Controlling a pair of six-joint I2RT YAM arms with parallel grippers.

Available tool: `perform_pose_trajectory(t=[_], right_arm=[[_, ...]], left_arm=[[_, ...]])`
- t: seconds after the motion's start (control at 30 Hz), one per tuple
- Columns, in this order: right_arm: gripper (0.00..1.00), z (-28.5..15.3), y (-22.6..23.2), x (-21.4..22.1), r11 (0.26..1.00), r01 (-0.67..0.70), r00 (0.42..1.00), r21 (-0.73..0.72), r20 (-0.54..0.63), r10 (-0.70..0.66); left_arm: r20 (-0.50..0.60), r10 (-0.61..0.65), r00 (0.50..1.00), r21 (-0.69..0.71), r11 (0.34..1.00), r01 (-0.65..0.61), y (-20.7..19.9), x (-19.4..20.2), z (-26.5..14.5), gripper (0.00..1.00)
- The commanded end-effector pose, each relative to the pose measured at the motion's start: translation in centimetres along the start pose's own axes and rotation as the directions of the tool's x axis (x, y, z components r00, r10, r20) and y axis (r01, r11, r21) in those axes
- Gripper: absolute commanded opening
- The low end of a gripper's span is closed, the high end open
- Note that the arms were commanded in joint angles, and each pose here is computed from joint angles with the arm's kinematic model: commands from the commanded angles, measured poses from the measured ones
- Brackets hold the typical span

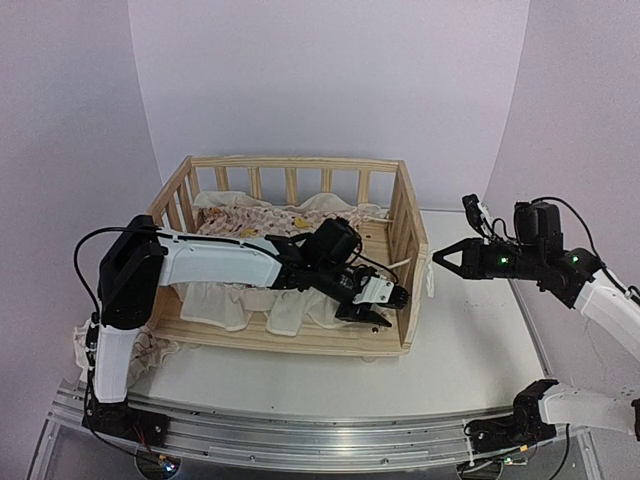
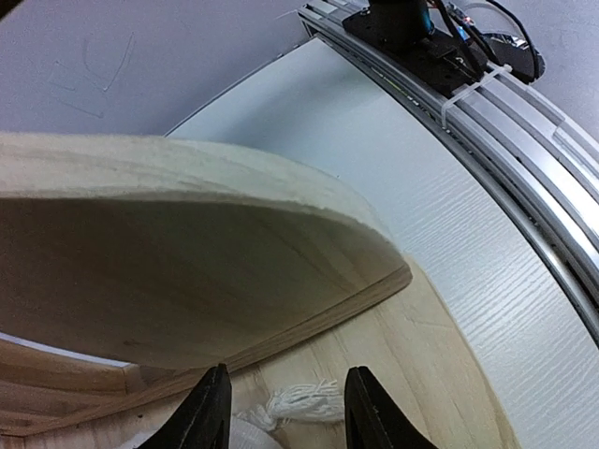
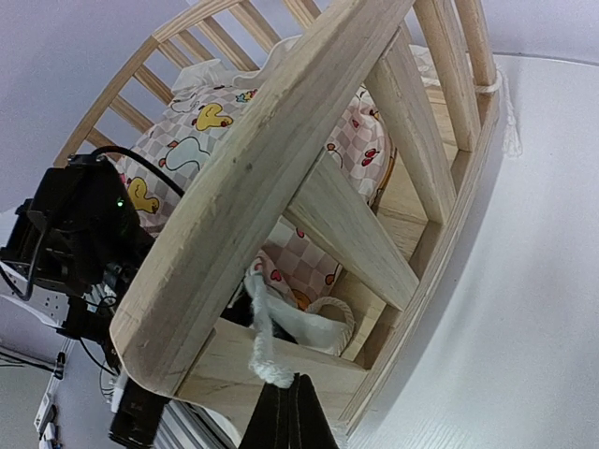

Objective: Set up the pet bed

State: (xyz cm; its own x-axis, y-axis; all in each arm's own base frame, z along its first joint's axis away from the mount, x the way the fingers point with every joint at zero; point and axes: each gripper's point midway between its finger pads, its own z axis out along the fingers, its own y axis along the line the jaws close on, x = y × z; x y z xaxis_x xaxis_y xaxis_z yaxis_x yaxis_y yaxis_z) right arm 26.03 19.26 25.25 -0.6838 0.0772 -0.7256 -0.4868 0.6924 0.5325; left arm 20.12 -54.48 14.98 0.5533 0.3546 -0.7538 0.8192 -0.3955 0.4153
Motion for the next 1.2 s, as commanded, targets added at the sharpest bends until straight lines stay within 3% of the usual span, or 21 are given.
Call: perform_pose_trajectory(t=[0.0, 0.27, 0.43, 0.67, 0.77, 0.83, 0.97, 1.03, 1.17], right_arm=[[0.0, 0.0, 0.3, -0.7, 1.0, 0.009, 1.0, -0.013, 0.029, -0.008], [0.0, -0.2, 0.5, -0.8, 1.0, 0.013, 0.999, -0.017, 0.035, -0.013], [0.0, -0.3, 0.6, -0.8, 1.0, 0.014, 0.999, -0.017, 0.04, -0.013], [0.0, -0.4, 0.7, -0.9, 1.0, 0.016, 0.999, -0.022, 0.041, -0.015], [0.0, -0.5, 0.8, -1.0, 1.0, 0.016, 0.999, -0.022, 0.045, -0.015], [0.0, -0.6, 0.8, -1.0, 1.0, 0.017, 0.999, -0.022, 0.049, -0.016], [0.0, -0.8, 0.9, -1.1, 1.0, 0.018, 0.998, -0.021, 0.057, -0.017], [0.0, -0.8, 0.8, -1.0, 1.0, 0.018, 0.998, -0.017, 0.057, -0.017], [0.0, -0.7, 0.2, -1.0, 1.0, -0.003, 0.999, 0.013, 0.051, 0.002]], left_arm=[[0.021, -0.105, 0.994, 0.043, 0.994, 0.104, 0.2, -0.3, 0.5, 0.43], [-0.06, -0.247, 0.967, -0.032, 0.969, 0.246, 2.2, 2.0, 0.8, 0.48], [-0.19, -0.322, 0.928, 0.003, 0.945, 0.328, -0.2, 4.7, 0.1, 0.49], [-0.336, -0.283, 0.898, 0.073, 0.943, 0.325, -3.5, 8.2, -0.2, 0.47], [-0.368, -0.272, 0.889, 0.05, 0.949, 0.311, -3.3, 9.4, 0.1, 0.38], [-0.381, -0.253, 0.889, 0.039, 0.956, 0.289, -3.2, 9.9, 0.2, 0.24], [-0.38, -0.211, 0.901, 0.034, 0.97, 0.241, -3.4, 10.4, 0.2, 0.05], [-0.356, -0.223, 0.907, 0.02, 0.969, 0.246, -3.0, 9.9, 0.3, 0.0], [-0.259, -0.257, 0.931, 0.029, 0.961, 0.273, -1.9, 6.4, -0.7, 0.0]])
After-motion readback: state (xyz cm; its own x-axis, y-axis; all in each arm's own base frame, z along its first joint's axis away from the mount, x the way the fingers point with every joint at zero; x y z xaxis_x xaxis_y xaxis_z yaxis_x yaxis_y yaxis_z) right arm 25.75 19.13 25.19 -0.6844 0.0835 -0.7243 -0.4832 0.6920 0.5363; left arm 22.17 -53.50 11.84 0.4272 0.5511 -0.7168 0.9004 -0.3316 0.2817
